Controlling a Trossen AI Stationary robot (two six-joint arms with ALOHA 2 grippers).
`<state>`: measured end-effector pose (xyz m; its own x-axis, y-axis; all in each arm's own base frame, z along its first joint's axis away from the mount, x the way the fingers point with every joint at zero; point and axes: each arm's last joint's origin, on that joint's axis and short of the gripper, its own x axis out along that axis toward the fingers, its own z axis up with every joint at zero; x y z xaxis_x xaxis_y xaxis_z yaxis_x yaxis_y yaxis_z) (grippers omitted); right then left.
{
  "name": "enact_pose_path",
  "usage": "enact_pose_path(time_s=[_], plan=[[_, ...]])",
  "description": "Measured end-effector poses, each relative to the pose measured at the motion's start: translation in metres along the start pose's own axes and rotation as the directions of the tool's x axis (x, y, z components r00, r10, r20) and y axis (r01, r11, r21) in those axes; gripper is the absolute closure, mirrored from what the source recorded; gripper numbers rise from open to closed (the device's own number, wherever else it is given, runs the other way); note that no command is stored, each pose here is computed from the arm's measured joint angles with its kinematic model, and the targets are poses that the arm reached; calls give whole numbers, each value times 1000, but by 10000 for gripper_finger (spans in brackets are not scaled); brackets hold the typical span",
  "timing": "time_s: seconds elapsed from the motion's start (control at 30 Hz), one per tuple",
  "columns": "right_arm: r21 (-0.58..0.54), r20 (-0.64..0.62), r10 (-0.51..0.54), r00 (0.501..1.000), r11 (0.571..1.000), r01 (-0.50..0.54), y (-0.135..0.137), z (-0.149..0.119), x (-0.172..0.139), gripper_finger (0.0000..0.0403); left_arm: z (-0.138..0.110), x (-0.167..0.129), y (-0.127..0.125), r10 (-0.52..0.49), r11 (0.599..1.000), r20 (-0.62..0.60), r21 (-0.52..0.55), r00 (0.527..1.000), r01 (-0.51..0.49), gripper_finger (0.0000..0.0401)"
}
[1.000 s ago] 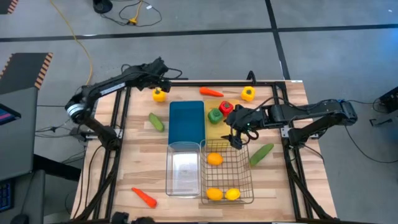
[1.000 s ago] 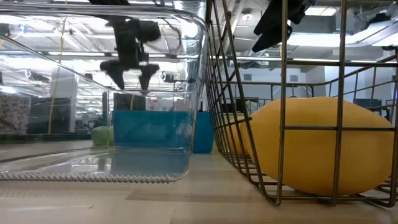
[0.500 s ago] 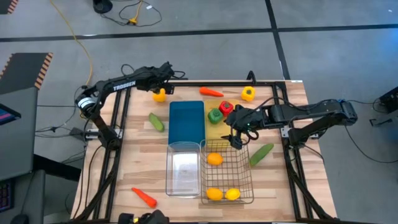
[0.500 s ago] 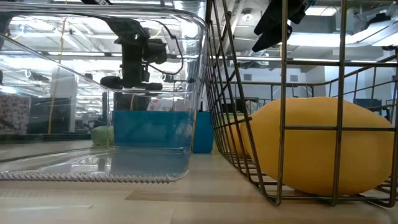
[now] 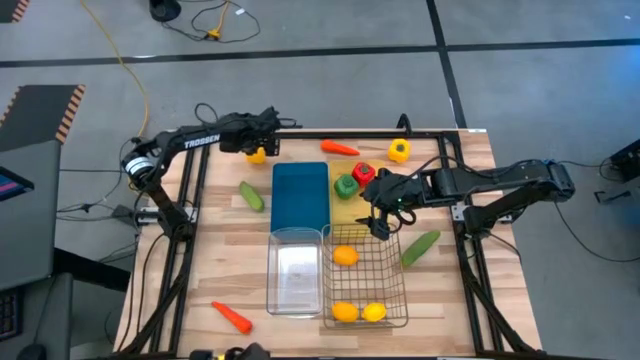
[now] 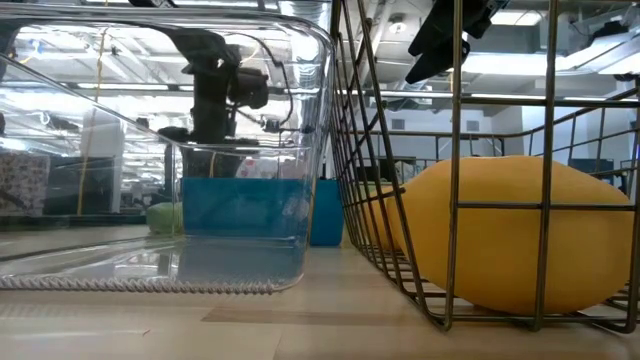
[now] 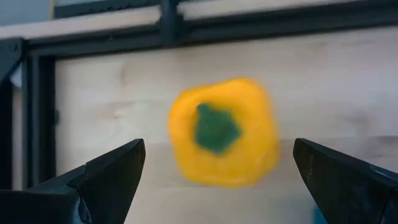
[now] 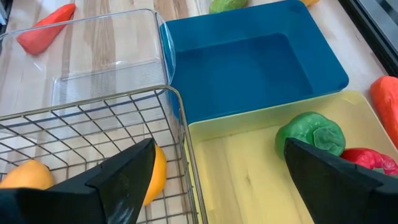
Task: Sort produce into baskets
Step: Put the left yellow bell pepper into the yellow basket
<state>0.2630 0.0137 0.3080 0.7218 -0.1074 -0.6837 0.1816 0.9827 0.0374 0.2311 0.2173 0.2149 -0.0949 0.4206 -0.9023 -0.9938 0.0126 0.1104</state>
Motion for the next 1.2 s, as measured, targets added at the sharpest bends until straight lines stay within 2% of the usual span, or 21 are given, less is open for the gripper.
enact_pose_path(time_s=[0.1, 0.17, 0.27, 0.77, 0.97, 1.1, 1.2], plan=[[0, 0, 0, 1000, 1000, 0, 0, 0, 0, 19, -8, 10, 3, 28, 1000, 1, 4, 1000, -28, 3], [0, 0, 0, 1000, 1000, 0, 0, 0, 0, 19, -10, 15, 2, 9, 1000, 16, 14, 1000, -9, 3], [0, 0, 0, 1000, 1000, 0, 0, 0, 0, 19, -9, 19, -2, -41, 999, 56, -3, 998, 42, 3], [0, 0, 0, 1000, 1000, 0, 0, 0, 0, 19, -1, 23, 1, -49, 998, 93, -38, 995, 53, 3], [0, -1, 0, 1000, 1000, 0, 0, 0, 0, 19, -1, 41, -6, -53, 997, 70, -46, 996, 56, 4], [-4, -18, -1, 1000, 1000, 1, 0, -2, 0, 19, -2, 51, -9, -21, 999, 74, -33, 997, 23, 17], [-7, -35, -5, 999, 1000, 4, 0, -3, 0, 19, -1, 51, -10, -13, 999, 105, -36, 994, 17, 44]])
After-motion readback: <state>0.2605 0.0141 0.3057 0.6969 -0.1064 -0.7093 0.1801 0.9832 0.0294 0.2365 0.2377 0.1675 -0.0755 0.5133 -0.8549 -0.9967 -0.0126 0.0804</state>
